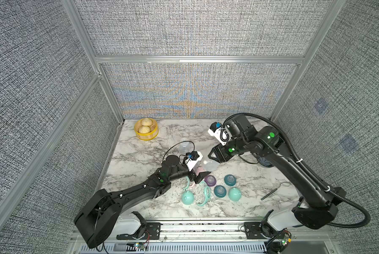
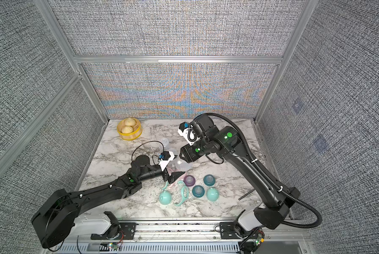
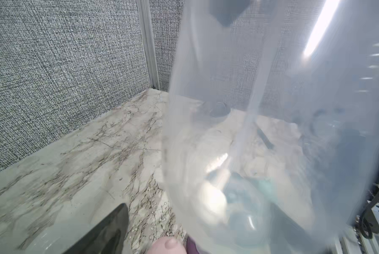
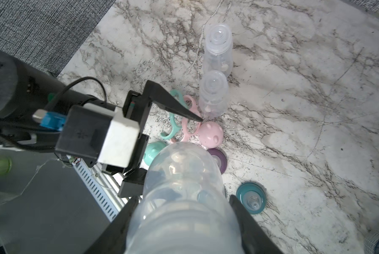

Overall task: Assemble the baby bottles
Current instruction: Pick up the baby bottle from the center of the board.

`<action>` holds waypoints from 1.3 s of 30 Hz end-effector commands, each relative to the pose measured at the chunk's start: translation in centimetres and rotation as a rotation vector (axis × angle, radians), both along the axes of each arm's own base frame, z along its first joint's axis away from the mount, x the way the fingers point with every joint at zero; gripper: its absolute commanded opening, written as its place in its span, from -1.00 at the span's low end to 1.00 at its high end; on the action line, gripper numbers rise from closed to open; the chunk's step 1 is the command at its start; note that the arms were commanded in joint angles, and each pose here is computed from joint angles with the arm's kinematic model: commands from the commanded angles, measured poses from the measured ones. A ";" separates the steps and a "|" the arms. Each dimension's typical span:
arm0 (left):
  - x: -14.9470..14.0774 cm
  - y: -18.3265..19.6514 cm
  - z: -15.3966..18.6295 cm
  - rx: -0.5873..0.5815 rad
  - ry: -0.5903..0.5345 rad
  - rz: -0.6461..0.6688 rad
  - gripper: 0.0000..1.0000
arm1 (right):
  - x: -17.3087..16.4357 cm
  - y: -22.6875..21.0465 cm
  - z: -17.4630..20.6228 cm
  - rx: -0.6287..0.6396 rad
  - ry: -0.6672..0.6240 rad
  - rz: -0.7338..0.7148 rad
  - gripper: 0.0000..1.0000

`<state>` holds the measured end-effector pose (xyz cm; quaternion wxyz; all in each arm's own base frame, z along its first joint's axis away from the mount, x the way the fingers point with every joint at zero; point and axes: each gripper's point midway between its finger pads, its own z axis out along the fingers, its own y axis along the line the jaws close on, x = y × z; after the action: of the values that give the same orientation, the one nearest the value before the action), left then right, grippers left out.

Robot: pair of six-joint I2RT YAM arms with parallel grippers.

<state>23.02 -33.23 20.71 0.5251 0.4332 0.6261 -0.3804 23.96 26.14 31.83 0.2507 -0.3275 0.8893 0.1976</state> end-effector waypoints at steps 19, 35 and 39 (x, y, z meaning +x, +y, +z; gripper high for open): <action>-1.0 -0.8 4.4 -0.238 -0.078 -0.069 0.81 | -1.4 2.4 -1.7 0.056 0.053 0.030 -0.14; 0.2 -0.8 3.6 -0.195 -0.020 -0.009 -1.00 | -1.2 1.1 2.8 0.189 -0.047 -0.046 0.69; 0.9 -0.3 3.7 -0.200 -0.035 0.039 -1.00 | -2.6 -1.1 3.7 0.228 -0.061 -0.101 0.72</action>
<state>23.14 -33.96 24.09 0.5692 0.3878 0.5780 -0.4377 21.82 25.92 35.14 0.3176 -0.2836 0.8641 0.2683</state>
